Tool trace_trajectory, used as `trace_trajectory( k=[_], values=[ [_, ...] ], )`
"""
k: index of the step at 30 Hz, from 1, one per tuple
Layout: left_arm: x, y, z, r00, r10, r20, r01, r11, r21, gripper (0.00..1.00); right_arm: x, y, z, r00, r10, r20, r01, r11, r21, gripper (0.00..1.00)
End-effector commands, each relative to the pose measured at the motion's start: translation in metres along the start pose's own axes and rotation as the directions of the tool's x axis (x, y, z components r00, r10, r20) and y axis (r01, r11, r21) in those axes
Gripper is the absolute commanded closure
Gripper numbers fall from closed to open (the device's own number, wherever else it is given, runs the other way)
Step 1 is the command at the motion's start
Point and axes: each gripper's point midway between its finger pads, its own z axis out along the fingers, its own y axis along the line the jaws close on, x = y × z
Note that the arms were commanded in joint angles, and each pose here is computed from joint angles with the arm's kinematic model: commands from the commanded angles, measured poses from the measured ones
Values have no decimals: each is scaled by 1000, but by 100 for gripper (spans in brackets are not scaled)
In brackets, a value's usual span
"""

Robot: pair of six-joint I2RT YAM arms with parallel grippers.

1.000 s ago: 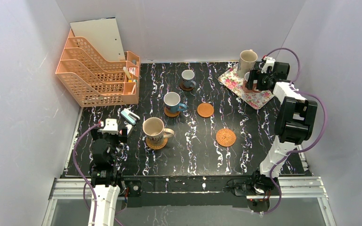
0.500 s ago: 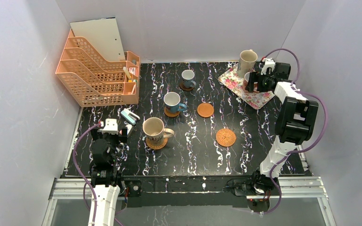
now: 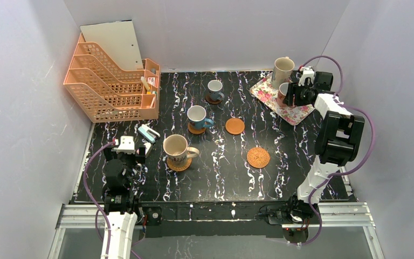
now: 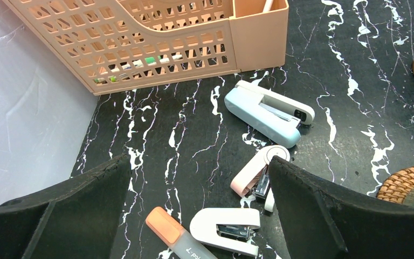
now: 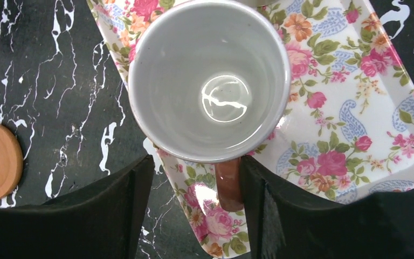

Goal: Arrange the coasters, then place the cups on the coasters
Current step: Move the cup to the tray, then pick up the cup from the tray.

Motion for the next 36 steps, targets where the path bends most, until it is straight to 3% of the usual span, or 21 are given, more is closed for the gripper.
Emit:
trace_trajectory(
  k=[1,22,36],
  values=[
    [3,3,1,1000,1,-3,-1,1000,-18,3,-35,-6,-11,994,-28,102,22,998,55,35],
    [3,3,1,1000,-1,-4,1,1000,-21,3,-33,-4,-4,990,-74,117,63,993,96,47],
    [3,4,1,1000,-1,-6,0,1000,-22,3,-29,-6,0,993,-66,95,57,994,94,51]
  ],
)
